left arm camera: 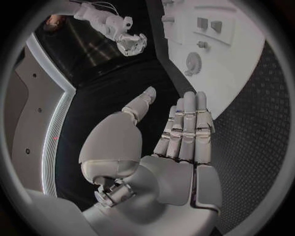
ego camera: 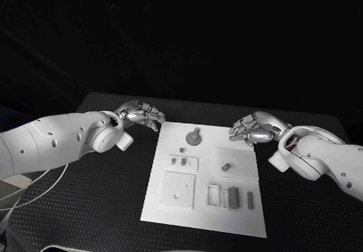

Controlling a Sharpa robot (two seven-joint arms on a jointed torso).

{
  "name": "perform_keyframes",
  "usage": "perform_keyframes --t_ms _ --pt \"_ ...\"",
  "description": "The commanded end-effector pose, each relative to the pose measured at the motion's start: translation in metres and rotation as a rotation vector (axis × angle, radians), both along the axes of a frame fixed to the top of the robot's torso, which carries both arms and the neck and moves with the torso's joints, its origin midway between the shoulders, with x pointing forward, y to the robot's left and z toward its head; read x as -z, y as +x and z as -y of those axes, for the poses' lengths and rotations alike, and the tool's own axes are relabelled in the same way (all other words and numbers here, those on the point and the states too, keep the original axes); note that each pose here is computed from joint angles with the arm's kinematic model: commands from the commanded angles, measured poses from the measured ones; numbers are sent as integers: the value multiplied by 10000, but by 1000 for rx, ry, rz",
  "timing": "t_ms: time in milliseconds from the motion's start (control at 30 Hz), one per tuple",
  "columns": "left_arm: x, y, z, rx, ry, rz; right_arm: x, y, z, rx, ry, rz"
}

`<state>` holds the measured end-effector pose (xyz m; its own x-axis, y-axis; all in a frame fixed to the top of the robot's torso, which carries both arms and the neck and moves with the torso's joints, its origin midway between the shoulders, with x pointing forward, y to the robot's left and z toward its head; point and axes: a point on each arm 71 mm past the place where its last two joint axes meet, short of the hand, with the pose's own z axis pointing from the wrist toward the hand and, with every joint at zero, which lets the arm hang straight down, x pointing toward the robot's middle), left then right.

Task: Assemble the parts on the task board

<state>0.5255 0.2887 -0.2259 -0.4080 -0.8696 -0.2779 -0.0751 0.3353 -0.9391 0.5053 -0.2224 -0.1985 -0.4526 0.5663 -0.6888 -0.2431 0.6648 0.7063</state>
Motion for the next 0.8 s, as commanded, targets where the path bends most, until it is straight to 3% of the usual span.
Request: perform_keyframes --t_ms 33,500,800 --pt "-20 8 -6 -12 -18 15 -33 41 181 -10 -109 135" --pt "-19 49 -32 -40 -34 22 -13 124 613 110 -127 131" --pt "-29 53 -59 -58 -53 27 -11 287 1025 363 123 82"
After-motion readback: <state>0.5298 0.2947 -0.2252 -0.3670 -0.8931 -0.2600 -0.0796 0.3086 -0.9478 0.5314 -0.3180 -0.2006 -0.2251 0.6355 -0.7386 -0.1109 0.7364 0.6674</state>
